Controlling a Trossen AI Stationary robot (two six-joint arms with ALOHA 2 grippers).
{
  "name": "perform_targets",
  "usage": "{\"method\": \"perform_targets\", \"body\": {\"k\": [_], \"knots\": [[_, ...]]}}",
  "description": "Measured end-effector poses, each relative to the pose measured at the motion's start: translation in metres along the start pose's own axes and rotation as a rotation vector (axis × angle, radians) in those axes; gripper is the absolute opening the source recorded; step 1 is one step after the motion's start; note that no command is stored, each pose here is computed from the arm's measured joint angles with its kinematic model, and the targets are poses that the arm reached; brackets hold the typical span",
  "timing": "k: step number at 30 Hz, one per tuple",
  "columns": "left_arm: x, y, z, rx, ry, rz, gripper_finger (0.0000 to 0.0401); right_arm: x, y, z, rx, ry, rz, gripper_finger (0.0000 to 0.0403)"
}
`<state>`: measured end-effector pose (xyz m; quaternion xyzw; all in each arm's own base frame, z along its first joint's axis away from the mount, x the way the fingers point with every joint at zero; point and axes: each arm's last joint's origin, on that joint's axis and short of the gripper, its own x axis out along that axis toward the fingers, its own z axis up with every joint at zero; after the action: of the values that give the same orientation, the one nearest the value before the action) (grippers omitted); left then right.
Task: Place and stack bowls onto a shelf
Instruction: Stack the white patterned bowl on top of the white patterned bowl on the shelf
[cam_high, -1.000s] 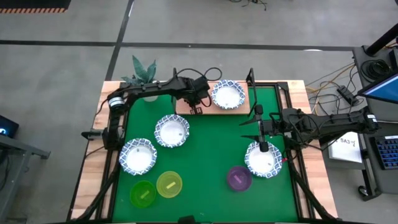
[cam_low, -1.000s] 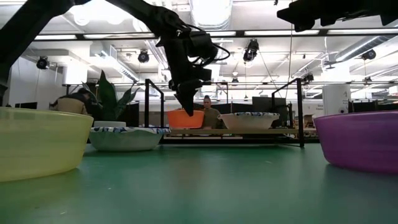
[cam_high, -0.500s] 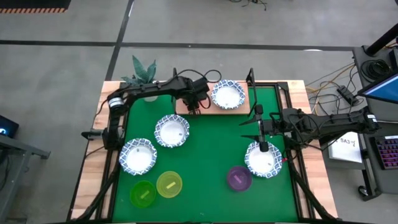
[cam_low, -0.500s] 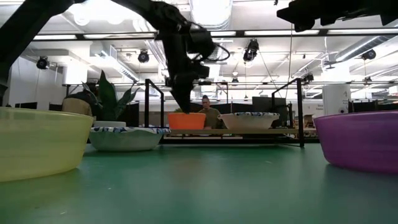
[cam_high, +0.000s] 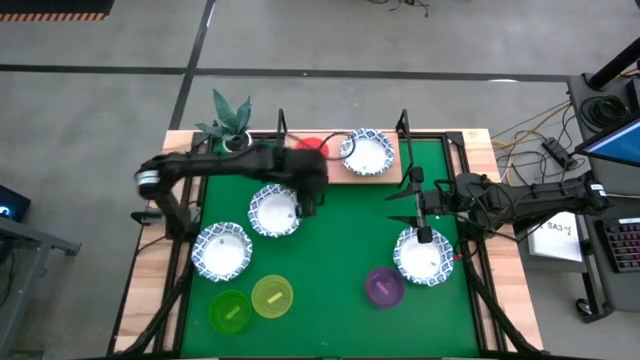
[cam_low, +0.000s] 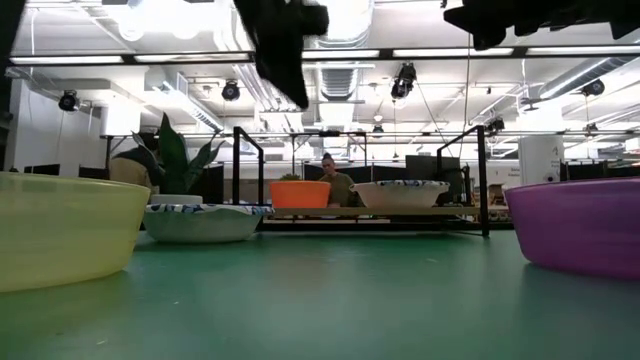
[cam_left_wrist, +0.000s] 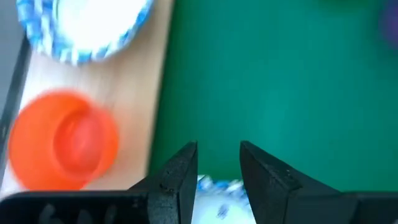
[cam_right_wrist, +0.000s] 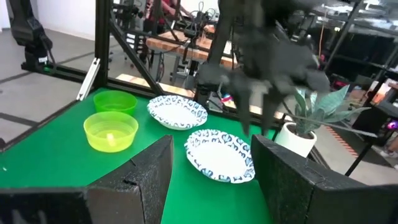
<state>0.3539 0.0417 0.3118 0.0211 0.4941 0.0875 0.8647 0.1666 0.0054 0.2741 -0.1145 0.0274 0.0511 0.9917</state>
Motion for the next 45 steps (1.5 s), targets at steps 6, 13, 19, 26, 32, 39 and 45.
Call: {"method": "perform_targets", "body": {"k": [6, 13, 19, 26, 32, 39, 45], "knots": [[-0.025, -0.045, -0.028, 0.037, -0.272, -0.085, 0.0103, 0.003, -0.001, -0.002, 0.096, 0.019, -0.036, 0.0205], [-0.038, -0.071, -0.070, 0.088, -0.505, -0.164, 0.0103, 0.017, -0.002, -0.006, 0.245, 0.091, -0.067, 0.0205], [-0.037, -0.068, -0.103, 0.076, -0.544, -0.176, 0.0103, 0.040, -0.005, -0.002, 0.376, 0.259, -0.067, 0.0205], [-0.033, -0.062, -0.129, 0.043, -0.543, -0.123, 0.0103, 0.069, -0.009, 0.006, 0.665, 0.635, -0.142, 0.0205], [-0.034, -0.060, -0.134, 0.032, -0.547, -0.082, 0.0103, 0.083, -0.006, -0.004, 0.996, 1.129, -0.373, 0.0205], [-0.020, -0.061, -0.144, 0.011, -0.500, -0.083, 0.0103, 0.090, 0.011, -0.024, 1.119, 1.467, -0.670, 0.0205], [-0.005, -0.062, -0.161, -0.018, -0.434, -0.083, 0.0103, 0.101, 0.030, -0.036, 1.222, 1.517, -0.760, 0.0205]]}}
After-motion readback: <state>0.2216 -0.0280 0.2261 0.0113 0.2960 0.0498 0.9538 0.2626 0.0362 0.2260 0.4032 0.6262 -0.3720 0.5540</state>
